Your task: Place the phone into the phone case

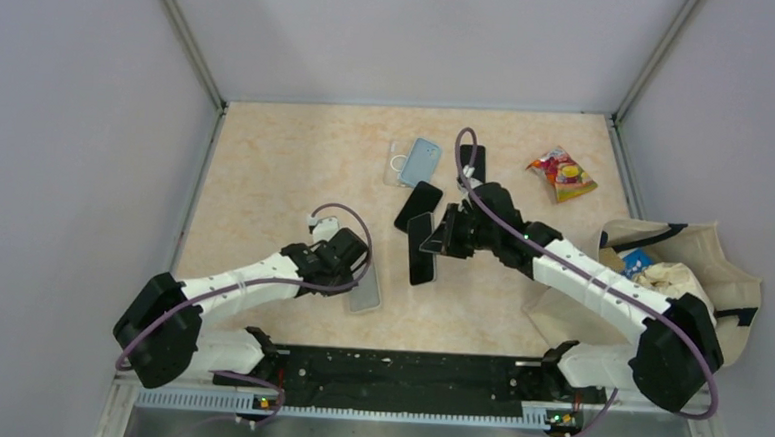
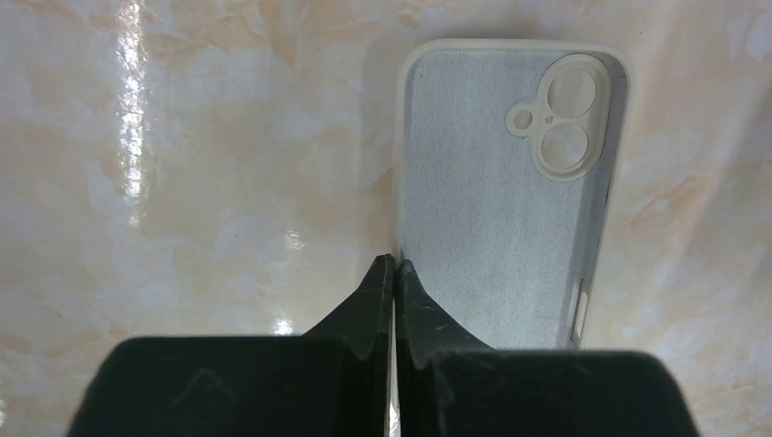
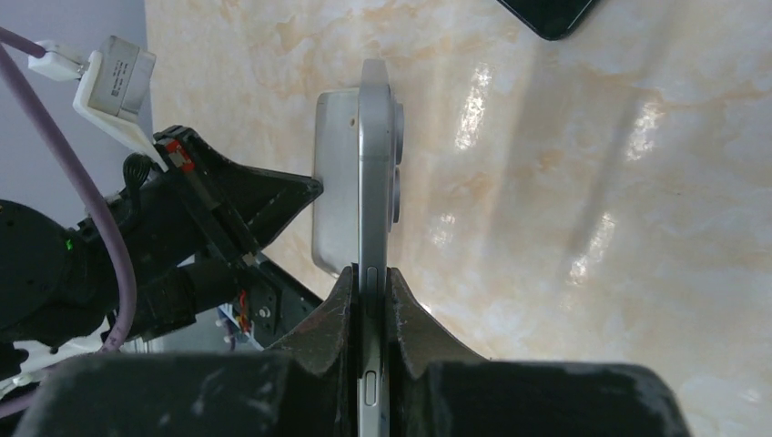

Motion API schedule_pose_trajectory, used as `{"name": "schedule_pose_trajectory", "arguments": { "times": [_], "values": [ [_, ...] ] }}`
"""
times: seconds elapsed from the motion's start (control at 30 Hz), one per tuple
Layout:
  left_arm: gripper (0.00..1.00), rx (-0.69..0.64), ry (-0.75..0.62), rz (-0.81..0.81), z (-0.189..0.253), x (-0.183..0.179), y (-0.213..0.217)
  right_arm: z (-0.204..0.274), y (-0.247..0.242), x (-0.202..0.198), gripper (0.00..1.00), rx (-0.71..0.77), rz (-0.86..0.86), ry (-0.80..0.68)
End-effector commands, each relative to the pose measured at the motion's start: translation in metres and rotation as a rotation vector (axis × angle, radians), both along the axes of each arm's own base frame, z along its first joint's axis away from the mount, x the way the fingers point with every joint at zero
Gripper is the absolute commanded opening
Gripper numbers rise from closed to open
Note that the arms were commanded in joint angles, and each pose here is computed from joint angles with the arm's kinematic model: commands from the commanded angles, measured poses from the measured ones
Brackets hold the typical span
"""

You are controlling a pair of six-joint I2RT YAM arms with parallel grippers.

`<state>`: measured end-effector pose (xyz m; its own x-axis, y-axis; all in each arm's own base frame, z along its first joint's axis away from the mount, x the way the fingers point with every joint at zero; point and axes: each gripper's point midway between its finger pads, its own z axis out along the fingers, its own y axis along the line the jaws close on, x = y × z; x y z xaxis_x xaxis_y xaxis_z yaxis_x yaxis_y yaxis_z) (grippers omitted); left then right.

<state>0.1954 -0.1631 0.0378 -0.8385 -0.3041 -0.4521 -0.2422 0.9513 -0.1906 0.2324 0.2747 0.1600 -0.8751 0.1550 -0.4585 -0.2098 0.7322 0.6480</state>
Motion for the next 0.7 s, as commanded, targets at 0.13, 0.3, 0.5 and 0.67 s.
{"name": "schedule_pose_trajectory", "arguments": {
  "times": [0.13,0.3,0.5,0.67],
  "values": [
    [0.01,-0.027,-0.091,0.031,0.006,0.017,-0.008,0.014,0.055,0.016,0.00,0.122,-0.045,-0.080],
    [0.16,-0.044,-0.085,0.013,0.002,0.017,-0.014,0.001,0.070,0.020,0.00,0.117,-0.034,-0.065],
    [0.31,-0.061,-0.103,0.047,0.012,0.017,-0.010,-0.008,0.085,0.023,0.00,0.129,0.007,-0.063],
    [0.28,0.004,-0.123,0.186,0.021,0.013,0.025,-0.012,0.101,0.018,0.00,0.143,0.029,-0.053]
  ]
}}
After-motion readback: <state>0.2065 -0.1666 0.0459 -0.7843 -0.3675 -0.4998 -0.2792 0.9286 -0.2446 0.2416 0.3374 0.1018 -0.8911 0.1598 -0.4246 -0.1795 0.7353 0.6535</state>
